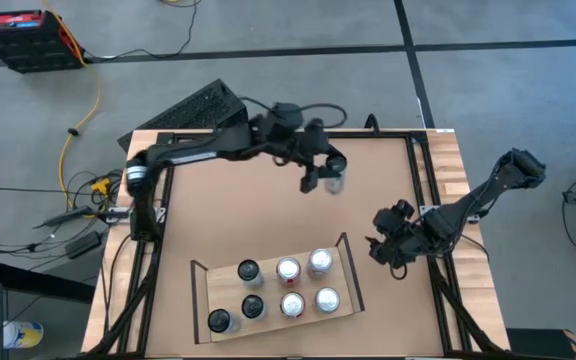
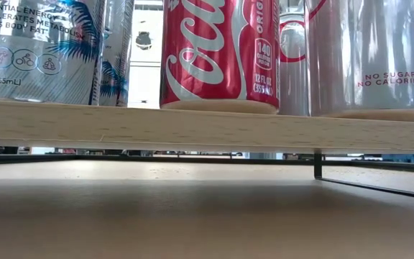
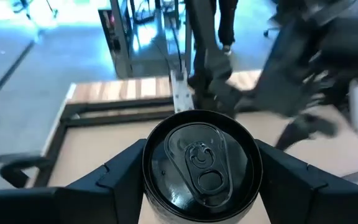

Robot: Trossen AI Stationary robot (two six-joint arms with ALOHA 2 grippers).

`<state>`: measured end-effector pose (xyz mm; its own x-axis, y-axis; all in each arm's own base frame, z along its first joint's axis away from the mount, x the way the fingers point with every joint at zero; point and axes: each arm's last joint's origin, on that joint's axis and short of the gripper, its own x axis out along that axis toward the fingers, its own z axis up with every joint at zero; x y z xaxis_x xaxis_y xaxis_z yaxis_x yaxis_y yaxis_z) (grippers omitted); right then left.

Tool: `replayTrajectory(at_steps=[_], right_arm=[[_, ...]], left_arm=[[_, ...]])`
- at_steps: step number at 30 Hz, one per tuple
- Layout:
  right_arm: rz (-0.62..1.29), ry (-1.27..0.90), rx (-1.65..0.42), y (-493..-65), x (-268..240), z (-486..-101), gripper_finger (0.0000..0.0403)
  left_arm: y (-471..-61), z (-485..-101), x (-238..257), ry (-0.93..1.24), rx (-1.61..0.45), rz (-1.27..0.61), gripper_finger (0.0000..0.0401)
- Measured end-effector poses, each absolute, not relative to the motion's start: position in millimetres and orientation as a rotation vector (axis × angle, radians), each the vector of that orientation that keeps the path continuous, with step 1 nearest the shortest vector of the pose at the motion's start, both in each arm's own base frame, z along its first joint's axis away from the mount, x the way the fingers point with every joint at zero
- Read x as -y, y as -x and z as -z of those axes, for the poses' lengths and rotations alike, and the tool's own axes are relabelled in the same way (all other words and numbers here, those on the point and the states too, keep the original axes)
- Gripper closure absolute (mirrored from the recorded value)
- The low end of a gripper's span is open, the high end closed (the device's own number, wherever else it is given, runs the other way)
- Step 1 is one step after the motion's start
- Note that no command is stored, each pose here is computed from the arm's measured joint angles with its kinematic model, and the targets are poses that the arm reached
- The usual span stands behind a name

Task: Place canned beverage on shelf
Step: Put the white pink soda can aligned with the other white pink soda can on the shelf

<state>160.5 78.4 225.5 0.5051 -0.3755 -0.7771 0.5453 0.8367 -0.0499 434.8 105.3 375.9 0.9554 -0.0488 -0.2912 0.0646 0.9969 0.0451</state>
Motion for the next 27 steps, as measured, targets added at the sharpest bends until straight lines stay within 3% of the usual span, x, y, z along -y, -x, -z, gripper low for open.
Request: replayTrajectory(at_steps=[12, 27], right_arm=[[0.598, -0.291, -0.892, -166.9, -68.8, -225.3, 0.0036], [0.626, -0.390, -0.891, -174.9, -58.0, -225.7, 0.0036]], left_arm=[[-342.2, -448.8, -39.1, -0.093, -0.389, 0.075, 0.0170], [-228.7, -432.7, 35.5, -0.006, -0.518, -0.025, 0.0170]])
